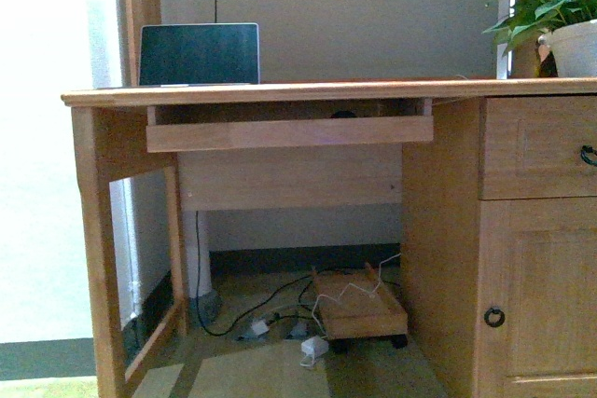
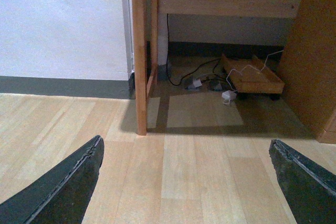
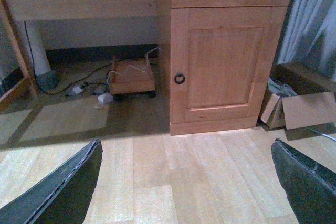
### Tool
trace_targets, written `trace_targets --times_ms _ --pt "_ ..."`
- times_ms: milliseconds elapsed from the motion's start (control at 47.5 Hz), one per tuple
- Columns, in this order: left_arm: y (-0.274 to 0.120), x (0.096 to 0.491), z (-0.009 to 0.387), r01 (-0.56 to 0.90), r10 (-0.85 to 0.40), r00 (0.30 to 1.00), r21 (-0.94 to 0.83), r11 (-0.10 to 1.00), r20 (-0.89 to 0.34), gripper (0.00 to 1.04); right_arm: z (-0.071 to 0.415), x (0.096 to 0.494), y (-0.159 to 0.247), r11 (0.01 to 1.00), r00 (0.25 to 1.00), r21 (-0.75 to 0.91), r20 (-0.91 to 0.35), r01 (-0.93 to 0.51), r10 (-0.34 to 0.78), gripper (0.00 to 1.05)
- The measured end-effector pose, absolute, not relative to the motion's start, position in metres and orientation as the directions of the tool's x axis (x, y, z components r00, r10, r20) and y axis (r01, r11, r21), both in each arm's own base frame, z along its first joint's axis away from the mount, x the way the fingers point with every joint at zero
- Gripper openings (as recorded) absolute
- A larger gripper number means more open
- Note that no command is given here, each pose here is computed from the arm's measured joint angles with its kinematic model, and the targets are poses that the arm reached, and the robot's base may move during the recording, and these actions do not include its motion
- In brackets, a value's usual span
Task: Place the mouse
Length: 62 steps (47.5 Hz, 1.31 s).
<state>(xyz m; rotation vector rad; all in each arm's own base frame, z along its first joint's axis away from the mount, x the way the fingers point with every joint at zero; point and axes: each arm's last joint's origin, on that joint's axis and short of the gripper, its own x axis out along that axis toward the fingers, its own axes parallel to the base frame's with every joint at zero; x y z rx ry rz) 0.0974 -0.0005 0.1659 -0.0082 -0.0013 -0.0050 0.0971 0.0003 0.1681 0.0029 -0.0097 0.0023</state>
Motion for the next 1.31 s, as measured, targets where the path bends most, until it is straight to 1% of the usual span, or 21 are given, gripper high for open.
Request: trace_targets --times_ms 1306 --pt "-0.0005 0.0974 0.1659 0.005 -0.005 1.0 -0.008 1.0 0.001 0.97 0.1681 0.0971 0.0003 1.0 1.0 0.003 0.01 -0.002 0.002 0.97"
